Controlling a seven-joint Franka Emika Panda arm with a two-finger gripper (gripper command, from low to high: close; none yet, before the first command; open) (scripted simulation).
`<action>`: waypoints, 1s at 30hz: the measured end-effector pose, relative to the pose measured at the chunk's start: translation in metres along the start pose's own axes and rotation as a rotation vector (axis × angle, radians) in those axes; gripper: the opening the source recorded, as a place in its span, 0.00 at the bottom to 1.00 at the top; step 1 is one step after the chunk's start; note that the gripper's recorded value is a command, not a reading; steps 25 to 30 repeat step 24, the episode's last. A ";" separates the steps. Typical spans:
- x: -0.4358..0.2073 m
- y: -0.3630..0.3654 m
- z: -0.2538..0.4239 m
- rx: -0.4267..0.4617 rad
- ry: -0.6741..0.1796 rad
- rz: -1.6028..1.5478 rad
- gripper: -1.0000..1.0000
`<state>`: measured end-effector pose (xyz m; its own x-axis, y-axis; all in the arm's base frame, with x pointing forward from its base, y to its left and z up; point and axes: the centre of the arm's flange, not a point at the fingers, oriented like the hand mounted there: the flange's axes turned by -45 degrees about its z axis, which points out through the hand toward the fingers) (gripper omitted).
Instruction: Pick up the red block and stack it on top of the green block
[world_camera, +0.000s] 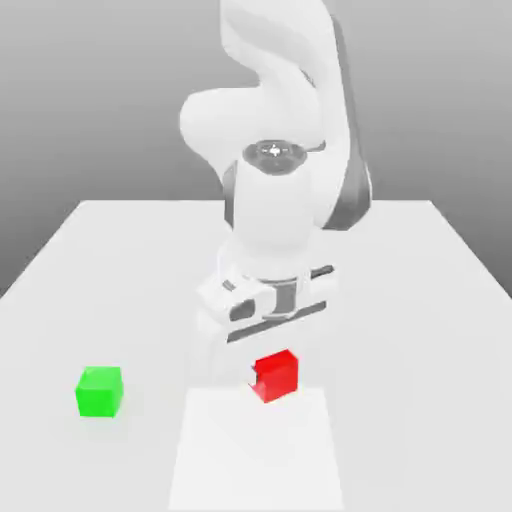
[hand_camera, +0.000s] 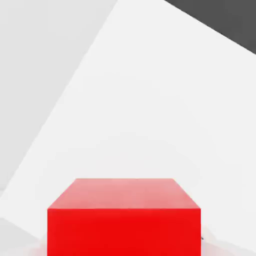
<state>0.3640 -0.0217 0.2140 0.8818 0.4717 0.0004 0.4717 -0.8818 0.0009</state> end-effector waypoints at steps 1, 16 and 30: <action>-0.009 0.017 -0.003 0.000 0.000 0.015 0.00; -0.130 0.157 -0.003 0.010 0.010 0.108 0.00; -0.134 0.156 0.033 0.004 0.001 0.114 1.00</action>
